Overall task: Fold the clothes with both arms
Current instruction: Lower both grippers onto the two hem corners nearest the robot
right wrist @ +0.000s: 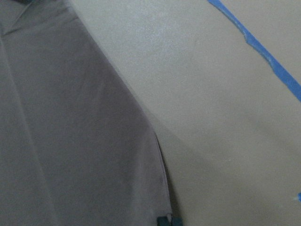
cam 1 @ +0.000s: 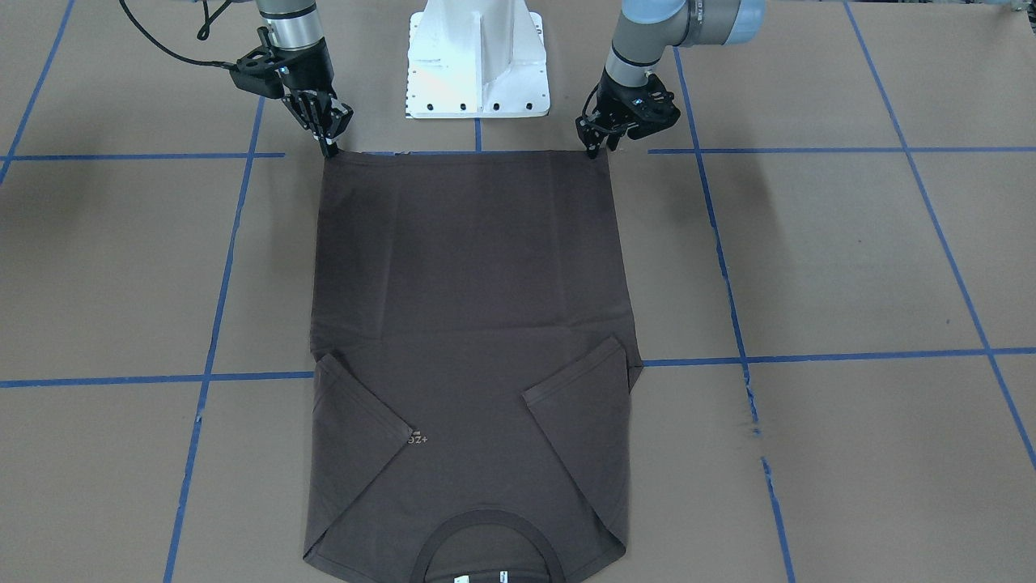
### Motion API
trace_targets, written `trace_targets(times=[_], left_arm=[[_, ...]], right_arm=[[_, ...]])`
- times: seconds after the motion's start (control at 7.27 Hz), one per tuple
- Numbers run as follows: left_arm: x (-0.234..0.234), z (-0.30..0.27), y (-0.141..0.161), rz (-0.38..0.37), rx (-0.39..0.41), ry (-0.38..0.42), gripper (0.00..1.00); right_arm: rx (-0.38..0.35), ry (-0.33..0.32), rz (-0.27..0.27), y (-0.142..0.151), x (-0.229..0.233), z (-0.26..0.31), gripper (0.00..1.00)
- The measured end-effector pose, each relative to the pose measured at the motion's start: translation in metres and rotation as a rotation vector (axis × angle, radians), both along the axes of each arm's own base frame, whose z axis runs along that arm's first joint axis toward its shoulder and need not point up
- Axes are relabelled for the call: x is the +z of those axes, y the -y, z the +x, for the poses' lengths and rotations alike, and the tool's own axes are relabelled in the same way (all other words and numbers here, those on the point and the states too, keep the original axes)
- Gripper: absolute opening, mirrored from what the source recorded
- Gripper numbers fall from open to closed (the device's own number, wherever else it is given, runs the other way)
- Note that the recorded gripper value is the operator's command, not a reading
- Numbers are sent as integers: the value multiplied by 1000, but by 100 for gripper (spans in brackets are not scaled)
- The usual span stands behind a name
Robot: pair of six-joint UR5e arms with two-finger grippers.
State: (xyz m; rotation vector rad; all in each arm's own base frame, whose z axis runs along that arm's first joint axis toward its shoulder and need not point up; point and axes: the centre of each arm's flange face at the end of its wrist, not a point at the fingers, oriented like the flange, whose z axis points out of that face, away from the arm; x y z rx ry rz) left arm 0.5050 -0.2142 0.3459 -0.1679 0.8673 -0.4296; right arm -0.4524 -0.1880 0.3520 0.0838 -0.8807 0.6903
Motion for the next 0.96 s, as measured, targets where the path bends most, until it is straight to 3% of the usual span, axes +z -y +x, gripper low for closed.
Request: trace_targets(times=[0.96], left_arm=[[-32,-24,4,27,-37,-65,0]], right_arm=[[-1,22,0,-1,-10,4,0]])
